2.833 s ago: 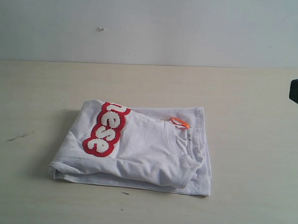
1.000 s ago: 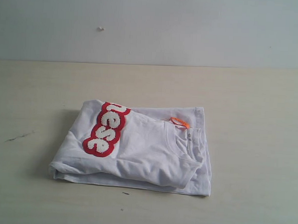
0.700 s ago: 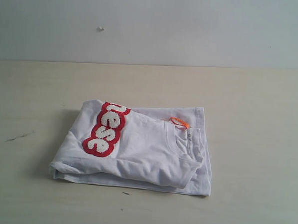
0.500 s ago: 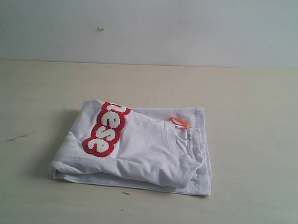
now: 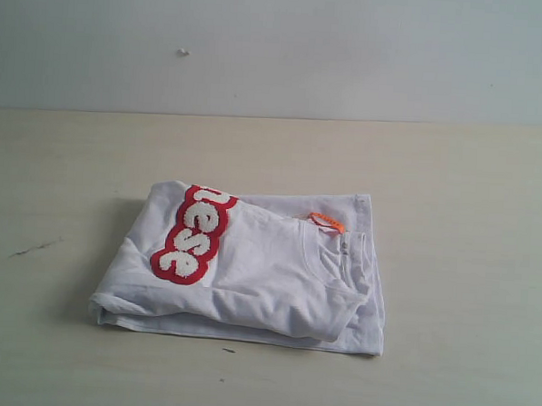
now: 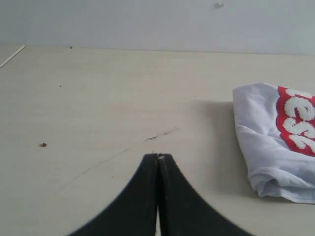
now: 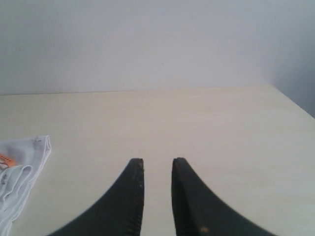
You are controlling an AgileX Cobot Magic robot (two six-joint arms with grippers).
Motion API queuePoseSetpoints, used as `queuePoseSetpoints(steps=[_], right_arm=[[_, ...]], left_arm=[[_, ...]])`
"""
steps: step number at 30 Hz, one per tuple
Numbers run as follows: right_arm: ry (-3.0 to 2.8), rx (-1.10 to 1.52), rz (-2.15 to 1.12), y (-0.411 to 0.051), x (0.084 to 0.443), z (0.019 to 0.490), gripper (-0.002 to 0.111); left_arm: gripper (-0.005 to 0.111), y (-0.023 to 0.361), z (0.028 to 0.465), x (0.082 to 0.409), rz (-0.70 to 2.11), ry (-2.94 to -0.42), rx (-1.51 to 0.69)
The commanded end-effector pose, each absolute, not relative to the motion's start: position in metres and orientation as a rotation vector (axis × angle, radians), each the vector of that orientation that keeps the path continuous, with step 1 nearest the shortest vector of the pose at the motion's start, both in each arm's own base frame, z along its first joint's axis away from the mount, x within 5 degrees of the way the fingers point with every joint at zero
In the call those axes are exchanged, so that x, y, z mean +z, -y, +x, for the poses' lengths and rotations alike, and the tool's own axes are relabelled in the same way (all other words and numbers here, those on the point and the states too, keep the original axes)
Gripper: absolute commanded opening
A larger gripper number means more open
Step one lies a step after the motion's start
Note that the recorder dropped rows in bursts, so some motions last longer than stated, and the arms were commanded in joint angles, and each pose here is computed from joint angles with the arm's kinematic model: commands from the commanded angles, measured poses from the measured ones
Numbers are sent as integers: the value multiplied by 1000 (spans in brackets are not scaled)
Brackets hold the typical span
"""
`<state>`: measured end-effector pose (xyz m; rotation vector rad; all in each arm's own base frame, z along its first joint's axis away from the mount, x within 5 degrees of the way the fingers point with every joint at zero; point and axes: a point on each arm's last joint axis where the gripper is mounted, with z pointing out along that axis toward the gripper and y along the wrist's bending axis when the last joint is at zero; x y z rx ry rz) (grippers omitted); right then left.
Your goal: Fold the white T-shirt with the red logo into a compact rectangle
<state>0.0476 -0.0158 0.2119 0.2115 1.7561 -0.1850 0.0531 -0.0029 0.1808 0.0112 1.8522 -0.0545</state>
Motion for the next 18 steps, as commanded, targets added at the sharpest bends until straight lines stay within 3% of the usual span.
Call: queuePoseSetpoints(steps=[1,18], right_arm=[[-1759,-184,260,18,208,47,22],[-1804,-176,250,17,183,51,22]], left_arm=[[0,3,53,181,11,-1836,-52],[0,3,53,181,11,-1836,-52]])
